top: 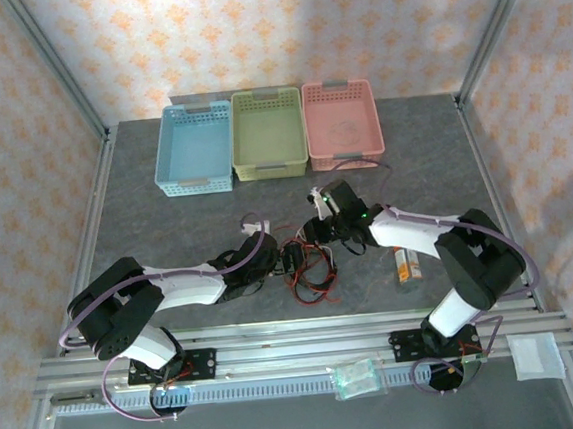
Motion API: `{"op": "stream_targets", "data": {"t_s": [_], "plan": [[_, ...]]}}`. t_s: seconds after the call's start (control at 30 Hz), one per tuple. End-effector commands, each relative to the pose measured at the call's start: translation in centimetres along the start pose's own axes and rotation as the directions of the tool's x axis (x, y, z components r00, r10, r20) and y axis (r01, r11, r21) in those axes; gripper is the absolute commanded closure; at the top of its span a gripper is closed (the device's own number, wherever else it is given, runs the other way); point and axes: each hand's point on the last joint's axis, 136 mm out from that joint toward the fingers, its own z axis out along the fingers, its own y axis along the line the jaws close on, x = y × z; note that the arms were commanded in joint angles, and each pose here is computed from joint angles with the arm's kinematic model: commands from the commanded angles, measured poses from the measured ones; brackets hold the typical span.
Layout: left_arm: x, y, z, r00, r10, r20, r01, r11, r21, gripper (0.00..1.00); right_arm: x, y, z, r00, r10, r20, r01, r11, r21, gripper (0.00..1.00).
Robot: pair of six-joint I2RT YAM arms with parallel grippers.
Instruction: Untangle the cables
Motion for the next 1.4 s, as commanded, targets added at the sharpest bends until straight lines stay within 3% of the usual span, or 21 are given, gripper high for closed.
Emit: {"op": "stream_targets", "data": {"t_s": [0.0,0.23,0.53,1.0,1.23,1.37], "plan": [[1.9,2.5,0.3,0.999,-0.012,-0.048,0.007,0.996,-0.093,0.04,-2.8,1.7,-2.9,0.994,-0.037,0.107,0.039,0.999,-0.017,0.92],[2.4,2.9,0.5,0.998,-0.011,-0.067,0.004,0.994,-0.108,0.04,-4.6,3.2,-6.2,0.983,-0.075,0.169,0.080,0.996,-0.025,1.00],[3.1,3.2,1.1,0.996,-0.010,-0.091,0.000,0.993,-0.115,0.04,-7.1,5.2,-9.8,0.965,-0.110,0.238,0.123,0.992,-0.040,1.00],[3.6,3.5,1.3,0.994,-0.012,-0.105,-0.001,0.993,-0.121,0.04,-11.4,8.8,-18.7,0.893,-0.141,0.427,0.177,0.983,-0.047,1.00],[2.1,2.8,-0.1,0.998,-0.012,-0.054,0.006,0.994,-0.111,0.04,-13.1,9.1,-22.6,0.836,-0.133,0.533,0.162,0.987,-0.008,1.00],[-1.8,-1.3,-3.0,0.997,0.043,0.067,-0.044,0.999,0.017,0.01,-14.6,7.6,-24.4,0.782,-0.096,0.616,0.071,0.995,0.065,1.00]]}}
